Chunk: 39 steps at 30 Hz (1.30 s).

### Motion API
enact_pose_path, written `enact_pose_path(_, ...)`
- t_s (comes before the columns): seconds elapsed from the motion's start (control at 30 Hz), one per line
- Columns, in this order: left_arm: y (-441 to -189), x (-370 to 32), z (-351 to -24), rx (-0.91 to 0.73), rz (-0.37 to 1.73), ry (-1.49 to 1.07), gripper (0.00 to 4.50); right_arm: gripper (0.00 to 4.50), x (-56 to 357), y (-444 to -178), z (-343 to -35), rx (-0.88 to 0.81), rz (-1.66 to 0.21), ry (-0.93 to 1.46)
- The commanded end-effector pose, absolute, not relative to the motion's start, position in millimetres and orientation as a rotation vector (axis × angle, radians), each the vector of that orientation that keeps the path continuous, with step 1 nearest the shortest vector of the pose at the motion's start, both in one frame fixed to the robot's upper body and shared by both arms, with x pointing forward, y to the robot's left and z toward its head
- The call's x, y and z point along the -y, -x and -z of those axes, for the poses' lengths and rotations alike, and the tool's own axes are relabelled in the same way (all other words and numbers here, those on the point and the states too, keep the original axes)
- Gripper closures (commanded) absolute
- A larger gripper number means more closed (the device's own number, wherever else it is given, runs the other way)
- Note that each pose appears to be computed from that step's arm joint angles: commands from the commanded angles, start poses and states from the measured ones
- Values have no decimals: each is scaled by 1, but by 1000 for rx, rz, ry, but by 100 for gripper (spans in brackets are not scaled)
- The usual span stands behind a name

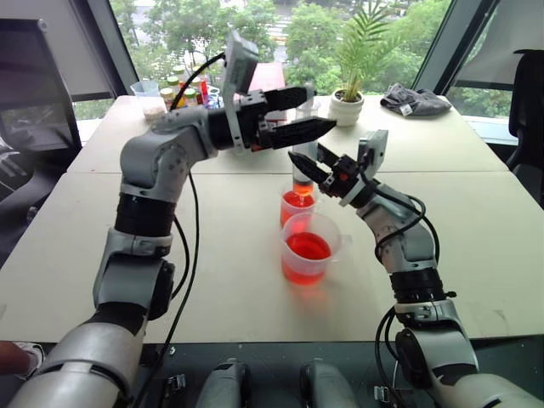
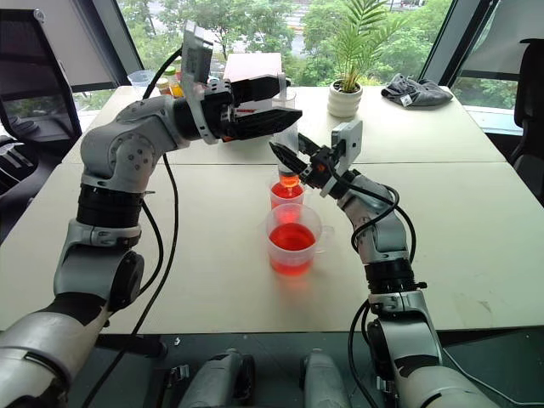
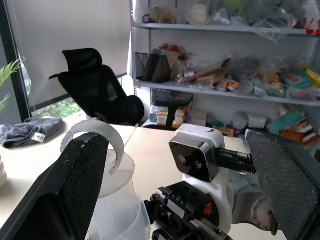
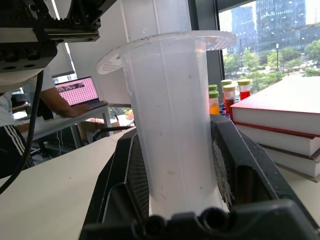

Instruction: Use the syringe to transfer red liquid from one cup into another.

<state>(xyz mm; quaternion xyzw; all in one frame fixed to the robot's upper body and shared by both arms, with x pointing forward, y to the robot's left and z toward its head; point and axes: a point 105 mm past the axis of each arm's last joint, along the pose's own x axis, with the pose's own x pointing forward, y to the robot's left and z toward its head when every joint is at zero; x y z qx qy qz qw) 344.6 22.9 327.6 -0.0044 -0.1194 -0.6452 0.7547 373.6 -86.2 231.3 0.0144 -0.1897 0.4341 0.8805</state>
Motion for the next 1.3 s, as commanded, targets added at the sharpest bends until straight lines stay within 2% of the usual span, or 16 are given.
enact_pose_path(0.03,-344,-16,-339,301,1413,-16,91,314,83,-368,-247,456,-924,-6)
enact_pose_path(0.1,-347,-15,-338,302,1408,-16,174,314,83,-367,-247,457,-925,-3)
enact_pose_path(0.2,-348,-14,-339,303,1408,-14,328,314,84,-366,-250,465,-925,4)
enact_pose_path(0.3,-350,-14,-338,304,1407,-14,448,314,85,-365,-254,477,-924,8)
enact_pose_path(0.93,-352,-17,-323,273,1399,-74,448,314,85,-352,-304,590,-936,14)
enact_pose_path(1.3,-353,-17,-314,247,1397,-68,448,314,85,-349,-312,596,-938,13)
